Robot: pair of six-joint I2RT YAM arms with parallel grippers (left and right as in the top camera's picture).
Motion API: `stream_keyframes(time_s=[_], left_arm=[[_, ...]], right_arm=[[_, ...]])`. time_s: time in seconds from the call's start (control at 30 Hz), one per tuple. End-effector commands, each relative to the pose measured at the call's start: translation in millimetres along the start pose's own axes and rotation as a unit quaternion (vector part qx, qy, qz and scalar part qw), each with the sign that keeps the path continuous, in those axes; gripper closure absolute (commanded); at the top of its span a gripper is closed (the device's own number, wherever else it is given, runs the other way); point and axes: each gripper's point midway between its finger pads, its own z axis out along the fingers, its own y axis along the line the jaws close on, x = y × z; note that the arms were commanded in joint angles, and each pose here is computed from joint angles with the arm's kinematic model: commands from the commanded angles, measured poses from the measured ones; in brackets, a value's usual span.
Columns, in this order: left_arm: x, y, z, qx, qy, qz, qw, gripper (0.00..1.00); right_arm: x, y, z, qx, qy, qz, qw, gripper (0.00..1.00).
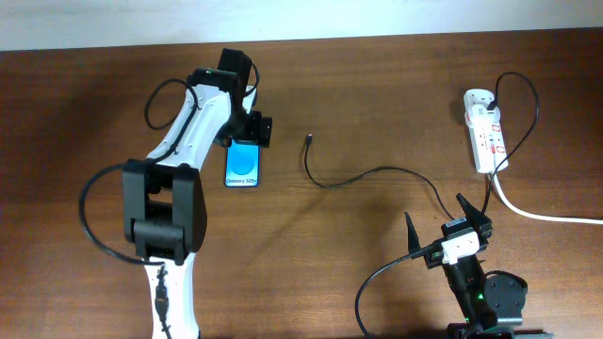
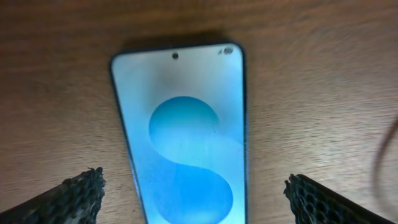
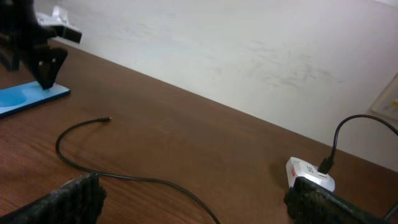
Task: Plug charger to phone and switch on socket
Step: 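Move the left gripper over the blue phone and grasp its top edge, then lift the phone upright with the left gripper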
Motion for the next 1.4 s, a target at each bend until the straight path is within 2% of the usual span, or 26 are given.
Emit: stream_keyframes(time_s=[0.0, 0.2, 0.43, 0.57, 0.8, 0.87, 0.93, 1.07, 1.37], left_arm=[[8, -3, 24, 0.0, 0.03, -0.003, 1.0, 0.01], [13, -1, 38, -0.004, 0.046, -0.003, 0.999, 0.01], [16, 0, 40, -0.009, 0.049, -0.047, 0.998, 0.01], [27, 1, 50, -0.011, 0.064, -0.047, 0.997, 0.0], [31, 1, 55, -0.012, 0.067, -0.046, 0.997, 0.13], [31, 1, 55, -0.012, 0.067, -0.046, 0.997, 0.24], [31, 1, 55, -0.012, 0.067, -0.046, 0.997, 0.29], [28, 1, 51, -0.011, 0.065, -0.047, 0.997, 0.31], [5, -5, 7, 0.003, 0.047, -0.047, 0.998, 0.29]], right_arm=[[1, 2, 0, -0.003, -0.001, 0.007, 1.0, 0.02], [1, 2, 0, -0.003, -0.001, 0.007, 1.0, 0.02], [1, 2, 0, -0.003, -0.001, 0.007, 1.0, 0.02], [1, 2, 0, -0.003, -0.001, 0.007, 1.0, 0.02], [1, 2, 0, -0.003, -0.001, 0.007, 1.0, 0.02], [1, 2, 0, -0.003, -0.001, 0.007, 1.0, 0.02], [1, 2, 0, -0.003, -0.001, 0.007, 1.0, 0.02], [1, 2, 0, -0.003, -0.001, 0.008, 1.0, 0.02], [2, 2, 0, -0.003, 0.001, 0.008, 1.0, 0.02]])
